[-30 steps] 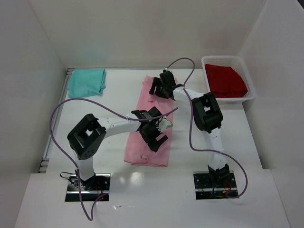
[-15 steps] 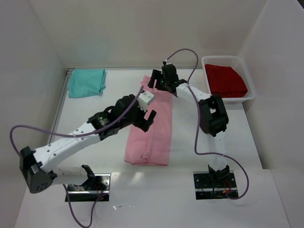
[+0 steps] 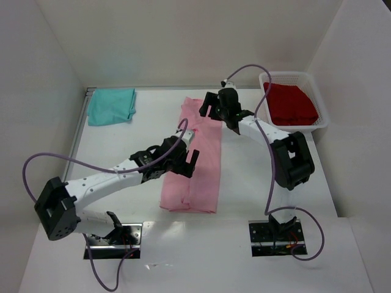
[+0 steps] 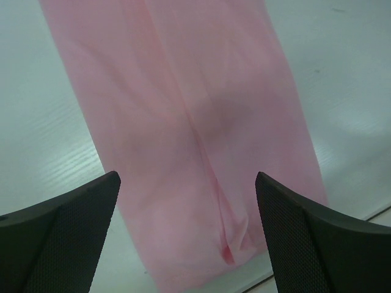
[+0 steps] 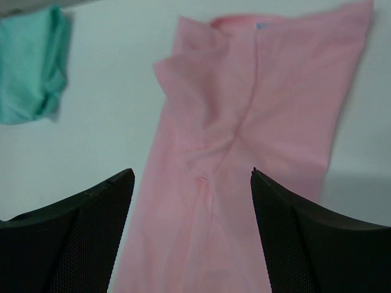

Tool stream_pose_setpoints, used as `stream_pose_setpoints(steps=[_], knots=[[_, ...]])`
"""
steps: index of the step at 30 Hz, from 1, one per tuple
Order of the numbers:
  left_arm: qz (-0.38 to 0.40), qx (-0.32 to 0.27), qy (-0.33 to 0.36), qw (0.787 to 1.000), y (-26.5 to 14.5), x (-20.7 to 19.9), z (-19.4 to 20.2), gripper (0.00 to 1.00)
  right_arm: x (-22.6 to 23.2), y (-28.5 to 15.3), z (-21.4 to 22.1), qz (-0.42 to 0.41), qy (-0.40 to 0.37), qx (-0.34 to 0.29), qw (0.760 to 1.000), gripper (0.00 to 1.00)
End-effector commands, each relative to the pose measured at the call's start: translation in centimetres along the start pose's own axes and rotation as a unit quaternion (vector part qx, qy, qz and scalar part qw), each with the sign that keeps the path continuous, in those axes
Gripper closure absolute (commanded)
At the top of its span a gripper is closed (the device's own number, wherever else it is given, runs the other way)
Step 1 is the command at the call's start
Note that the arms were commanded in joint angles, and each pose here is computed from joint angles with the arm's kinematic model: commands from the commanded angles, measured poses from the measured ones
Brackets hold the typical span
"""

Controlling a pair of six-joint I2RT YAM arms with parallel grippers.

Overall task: Fold and stack the t-shirts
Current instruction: Rotate the tshirt 90 degrees

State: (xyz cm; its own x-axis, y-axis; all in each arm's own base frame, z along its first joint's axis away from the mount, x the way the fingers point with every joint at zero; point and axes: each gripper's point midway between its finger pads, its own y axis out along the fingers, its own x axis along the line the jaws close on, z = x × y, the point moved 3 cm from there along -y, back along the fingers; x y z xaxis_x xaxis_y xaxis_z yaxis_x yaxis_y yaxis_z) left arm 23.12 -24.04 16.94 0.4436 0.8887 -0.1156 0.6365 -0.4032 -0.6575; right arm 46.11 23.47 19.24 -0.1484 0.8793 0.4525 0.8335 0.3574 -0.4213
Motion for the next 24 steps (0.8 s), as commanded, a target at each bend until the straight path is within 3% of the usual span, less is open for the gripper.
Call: stream_pose_setpoints(steps=[1,14,24], knots=[[-0.021,0.025,-0.028,0.999,1.6,0.1,1.3,0.01,-2.8,1.8,3.1,0.043,0.006,0.026,0.999,0.18],[-0.012,0.146,0.029,0.989,7.4,-2.2,6.9,0.01,-4.9,6.9,6.1,0.067,0.001,0.070,0.995,0.18],[0.026,0.185,0.029,0.982,8.9,-3.8,8.8,0.01,-5.8,10.3,8.9,0.072,0.002,0.111,0.991,0.18]])
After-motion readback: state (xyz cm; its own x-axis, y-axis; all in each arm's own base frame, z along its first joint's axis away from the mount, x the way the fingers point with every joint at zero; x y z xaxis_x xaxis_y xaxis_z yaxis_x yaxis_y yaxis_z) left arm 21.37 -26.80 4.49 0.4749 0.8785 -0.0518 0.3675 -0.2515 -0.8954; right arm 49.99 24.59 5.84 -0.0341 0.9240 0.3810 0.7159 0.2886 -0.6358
